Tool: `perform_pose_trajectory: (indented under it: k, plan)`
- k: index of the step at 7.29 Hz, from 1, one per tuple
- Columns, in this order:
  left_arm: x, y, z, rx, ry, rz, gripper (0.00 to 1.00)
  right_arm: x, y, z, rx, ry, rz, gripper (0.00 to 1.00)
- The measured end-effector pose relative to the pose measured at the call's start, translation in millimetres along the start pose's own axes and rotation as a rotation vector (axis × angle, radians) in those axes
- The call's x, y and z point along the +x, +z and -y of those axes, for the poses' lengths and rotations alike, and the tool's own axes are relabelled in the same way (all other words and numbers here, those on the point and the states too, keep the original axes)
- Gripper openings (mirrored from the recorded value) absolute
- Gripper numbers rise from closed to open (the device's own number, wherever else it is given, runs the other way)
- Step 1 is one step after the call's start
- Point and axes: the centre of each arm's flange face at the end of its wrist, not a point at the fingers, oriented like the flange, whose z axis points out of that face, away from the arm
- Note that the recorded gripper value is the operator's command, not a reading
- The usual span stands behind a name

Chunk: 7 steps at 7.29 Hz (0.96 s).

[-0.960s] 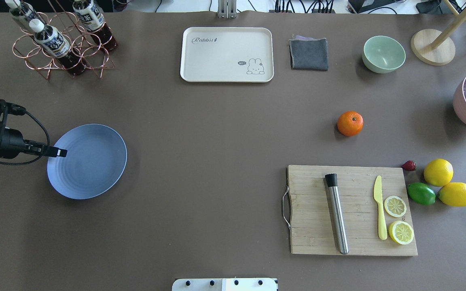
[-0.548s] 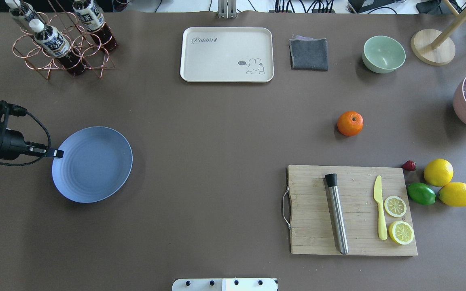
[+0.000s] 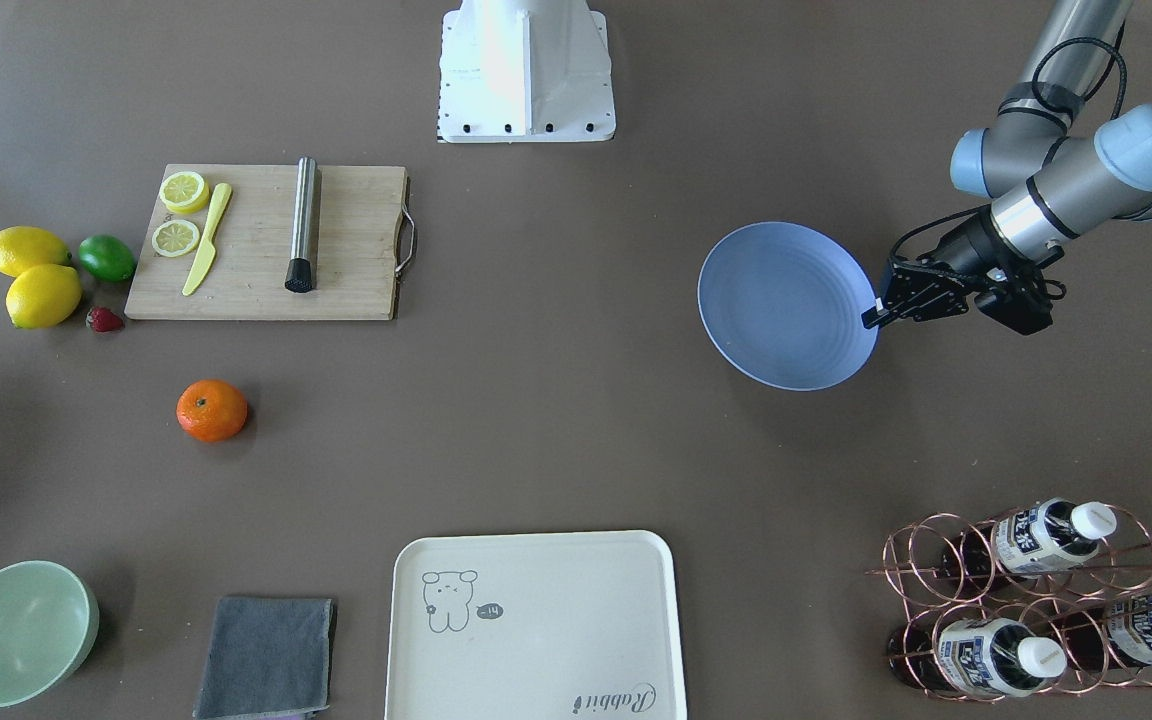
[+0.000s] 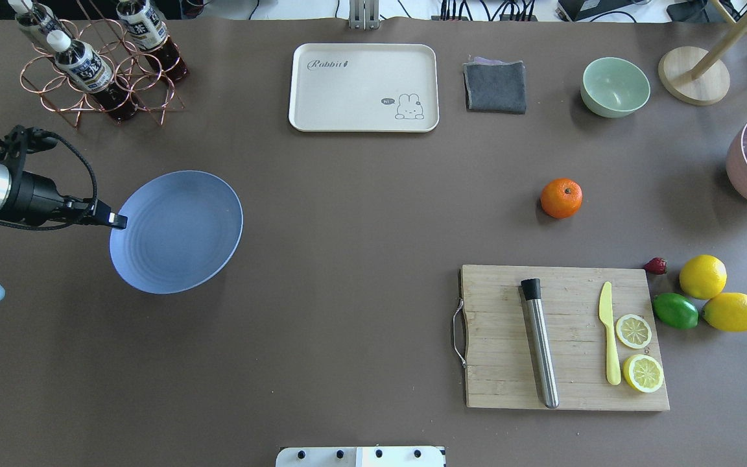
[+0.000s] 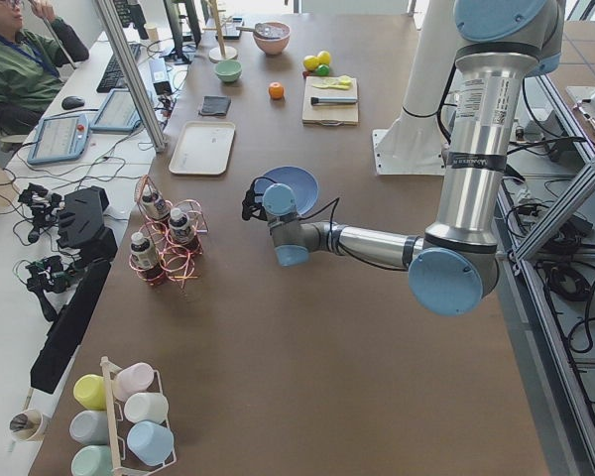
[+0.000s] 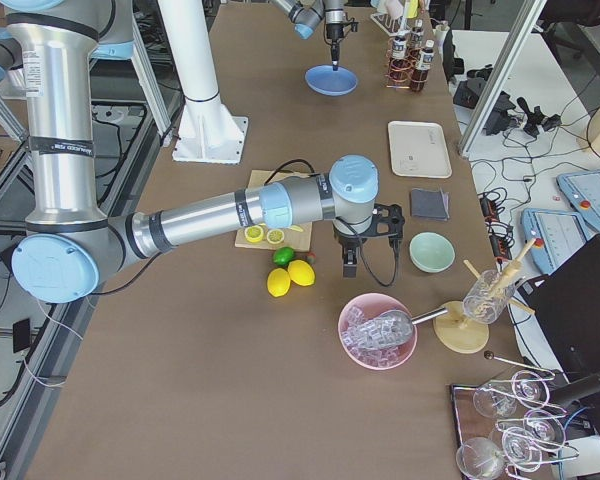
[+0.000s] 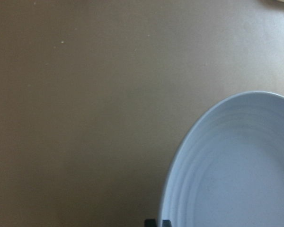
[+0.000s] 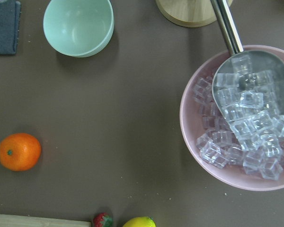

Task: Pick orange to plate
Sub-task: 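Push the light blue plate toward the table centre with the left gripper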

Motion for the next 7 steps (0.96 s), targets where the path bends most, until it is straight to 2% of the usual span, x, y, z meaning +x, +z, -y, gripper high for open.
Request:
perform_pose_trajectory:
  k: [1, 3, 6, 7]
  plan:
    - [28, -3, 10, 0.008, -0.016, 0.005, 0.0, -32, 10, 11, -0.012, 0.008, 0.0, 1.0]
    - [104, -3, 19, 0.063, -0.048, 0.066, 0.0, -88, 33, 24, -0.024, 0.007, -0.011, 1.0]
    - [204, 56, -9, 0.125, -0.094, 0.134, 0.0, -159, 90, 19, 0.024, -0.006, -0.034, 1.0]
    - [228, 78, -22, 0.139, -0.1, 0.151, 0.0, -178, 108, 16, 0.026, -0.003, -0.036, 1.0]
